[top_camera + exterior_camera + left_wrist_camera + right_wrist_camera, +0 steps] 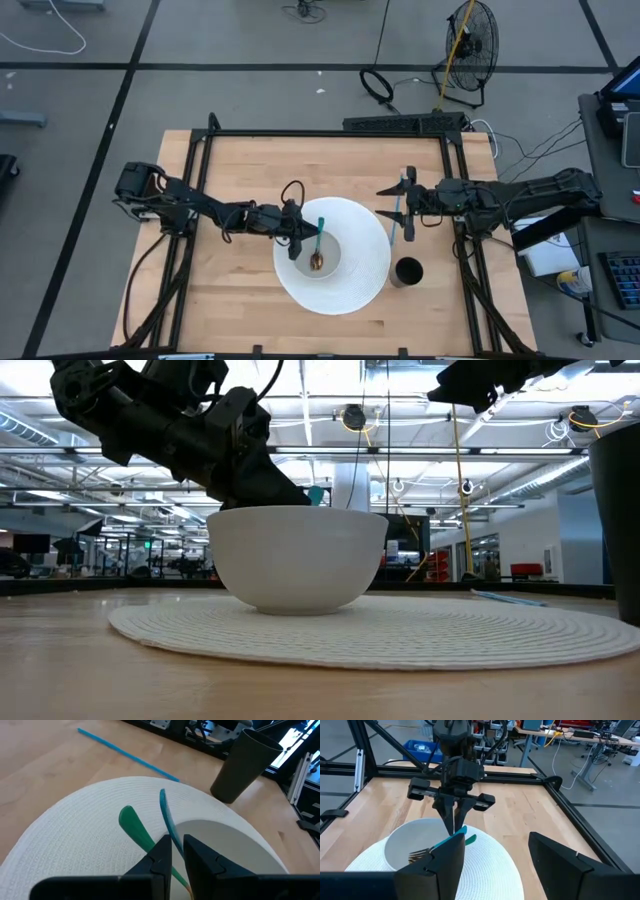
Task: Pick & Place Utensil
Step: Put the blue fork into the white bowl on the white mat, then put the black cup to the right of the white bowl on the white mat
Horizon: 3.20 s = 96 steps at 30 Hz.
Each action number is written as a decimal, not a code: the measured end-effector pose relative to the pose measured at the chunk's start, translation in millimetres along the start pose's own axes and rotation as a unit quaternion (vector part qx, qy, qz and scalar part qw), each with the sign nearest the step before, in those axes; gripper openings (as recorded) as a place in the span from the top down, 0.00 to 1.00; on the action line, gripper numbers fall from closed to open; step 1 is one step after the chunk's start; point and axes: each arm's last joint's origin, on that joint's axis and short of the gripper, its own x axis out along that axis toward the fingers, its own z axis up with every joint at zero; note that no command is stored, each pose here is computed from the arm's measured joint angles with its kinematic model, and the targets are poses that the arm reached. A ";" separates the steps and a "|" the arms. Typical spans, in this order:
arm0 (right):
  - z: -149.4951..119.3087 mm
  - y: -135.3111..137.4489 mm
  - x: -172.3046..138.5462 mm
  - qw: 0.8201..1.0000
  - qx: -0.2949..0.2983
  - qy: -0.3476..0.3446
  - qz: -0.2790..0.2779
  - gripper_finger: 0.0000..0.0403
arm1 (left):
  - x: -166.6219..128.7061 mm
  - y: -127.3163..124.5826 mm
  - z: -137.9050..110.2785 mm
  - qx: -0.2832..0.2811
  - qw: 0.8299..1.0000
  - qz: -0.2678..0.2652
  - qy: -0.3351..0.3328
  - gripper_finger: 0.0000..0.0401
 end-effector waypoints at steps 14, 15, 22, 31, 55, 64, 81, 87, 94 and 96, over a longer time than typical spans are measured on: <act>-9.0 0.8 2.1 1.000 0.000 0.013 0.002 0.47 | 0.5 8.1 1.2 0.008 1.000 0.016 0.006 0.87; -11.2 0.9 2.6 1.000 0.000 0.016 0.002 0.47 | 0.6 9.0 1.3 0.007 1.000 0.017 0.006 0.87; -22.7 1.7 5.0 1.000 0.000 0.031 0.002 0.48 | 0.0 13.7 3.7 0.005 1.000 0.025 0.005 0.87; -20.6 3.6 -4.3 0.997 0.005 0.021 0.076 0.48 | -30.8 5.5 33.5 0.070 0.997 0.018 -0.026 0.87; -26.7 56.9 -24.4 0.929 0.144 0.310 0.142 0.48 | -128.1 -10.2 39.7 0.130 0.963 0.235 0.000 0.87; -45.3 68.3 -25.0 0.901 0.159 0.396 0.080 0.48 | -128.8 -13.2 41.2 0.129 0.960 0.247 -0.020 0.87; -54.8 70.3 -23.6 0.874 0.195 0.444 0.029 0.48 | -128.6 -13.1 41.5 0.127 0.960 0.247 -0.021 0.87; -55.7 70.8 -22.8 0.873 0.195 0.447 0.026 0.50 | -128.6 -13.1 41.4 0.128 0.960 0.247 -0.021 0.87; -55.7 70.8 -22.8 0.874 0.188 0.447 0.030 0.65 | -128.6 -13.1 41.4 0.128 0.960 0.247 -0.021 0.87; -55.7 70.8 -22.8 0.875 0.186 0.447 0.031 0.70 | -128.6 -13.1 41.4 0.128 0.960 0.247 -0.021 0.87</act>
